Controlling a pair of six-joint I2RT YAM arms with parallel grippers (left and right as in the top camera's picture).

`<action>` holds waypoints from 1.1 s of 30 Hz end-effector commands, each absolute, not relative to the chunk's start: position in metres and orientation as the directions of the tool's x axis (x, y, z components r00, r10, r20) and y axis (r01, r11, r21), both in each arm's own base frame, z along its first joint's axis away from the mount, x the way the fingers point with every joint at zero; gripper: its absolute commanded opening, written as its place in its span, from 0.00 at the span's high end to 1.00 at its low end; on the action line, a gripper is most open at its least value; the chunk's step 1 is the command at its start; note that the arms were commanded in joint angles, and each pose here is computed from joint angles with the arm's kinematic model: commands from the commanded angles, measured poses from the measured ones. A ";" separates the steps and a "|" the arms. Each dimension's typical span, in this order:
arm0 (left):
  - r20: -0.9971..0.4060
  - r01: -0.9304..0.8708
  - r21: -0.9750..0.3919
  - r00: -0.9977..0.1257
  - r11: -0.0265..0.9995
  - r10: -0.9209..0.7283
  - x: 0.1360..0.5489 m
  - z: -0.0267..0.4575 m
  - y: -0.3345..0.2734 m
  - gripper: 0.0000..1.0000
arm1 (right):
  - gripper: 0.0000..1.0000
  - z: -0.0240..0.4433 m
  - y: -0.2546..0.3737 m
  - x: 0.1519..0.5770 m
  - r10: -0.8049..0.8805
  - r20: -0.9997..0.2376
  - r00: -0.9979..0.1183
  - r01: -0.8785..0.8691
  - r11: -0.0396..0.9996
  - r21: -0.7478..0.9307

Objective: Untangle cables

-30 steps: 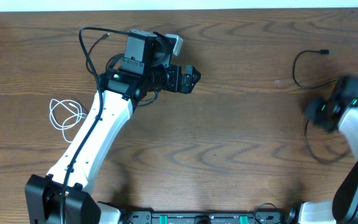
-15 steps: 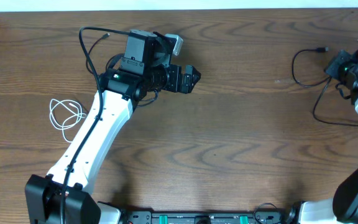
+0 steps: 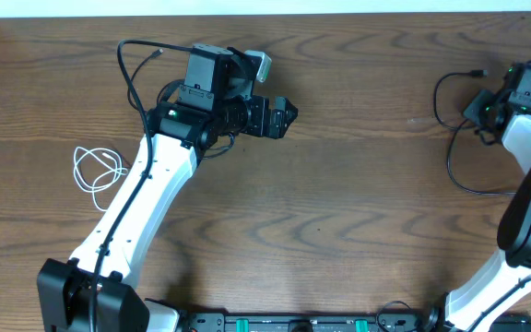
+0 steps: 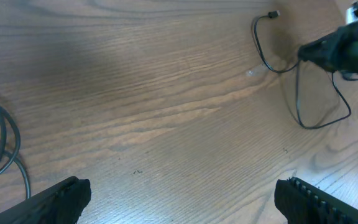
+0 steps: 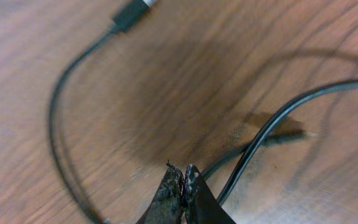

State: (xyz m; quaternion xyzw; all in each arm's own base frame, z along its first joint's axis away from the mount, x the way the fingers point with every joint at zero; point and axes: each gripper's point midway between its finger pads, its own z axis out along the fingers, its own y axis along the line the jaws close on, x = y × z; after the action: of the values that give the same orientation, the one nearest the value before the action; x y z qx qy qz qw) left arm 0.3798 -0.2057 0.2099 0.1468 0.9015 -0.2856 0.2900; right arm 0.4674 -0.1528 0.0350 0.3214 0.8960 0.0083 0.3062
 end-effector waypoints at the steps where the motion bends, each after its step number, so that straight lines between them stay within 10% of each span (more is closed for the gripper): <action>1: -0.606 0.426 -0.431 -0.790 0.795 0.095 0.382 0.210 -0.206 0.01 | 0.95 0.010 -0.162 0.459 0.652 -0.508 -0.563 0.659 0.725 0.200; 4: -0.606 0.426 -0.431 -0.790 0.795 0.095 0.382 0.210 -0.206 0.01 | 0.80 -0.006 -0.163 0.455 0.689 -0.477 -0.545 0.697 0.689 0.200; 9: -0.606 0.426 -0.431 -0.790 0.795 0.095 0.382 0.210 -0.206 0.01 | 0.01 -0.007 -0.165 0.457 0.700 -0.480 -0.529 0.709 0.675 0.205; 20: -0.606 0.426 -0.431 -0.790 0.795 0.095 0.382 0.210 -0.206 0.01 | 0.01 0.097 -0.175 0.486 0.674 -0.589 -0.446 0.677 0.684 0.271; 25: -0.606 0.426 -0.431 -0.790 0.795 0.095 0.382 0.210 -0.206 0.00 | 0.01 0.136 -0.194 0.460 0.752 -0.609 -0.251 0.807 0.510 0.298; 33: -0.606 0.426 -0.431 -0.790 0.795 0.095 0.382 0.210 -0.206 0.01 | 0.21 0.067 -0.186 0.415 0.765 -0.476 -0.433 0.858 0.512 0.042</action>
State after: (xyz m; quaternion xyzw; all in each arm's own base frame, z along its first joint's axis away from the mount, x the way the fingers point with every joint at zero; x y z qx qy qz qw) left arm 0.3798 -0.2056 0.2098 0.1468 0.9016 -0.2856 0.2898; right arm 0.4306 -0.1829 0.1068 0.4748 0.8321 -0.0672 0.2786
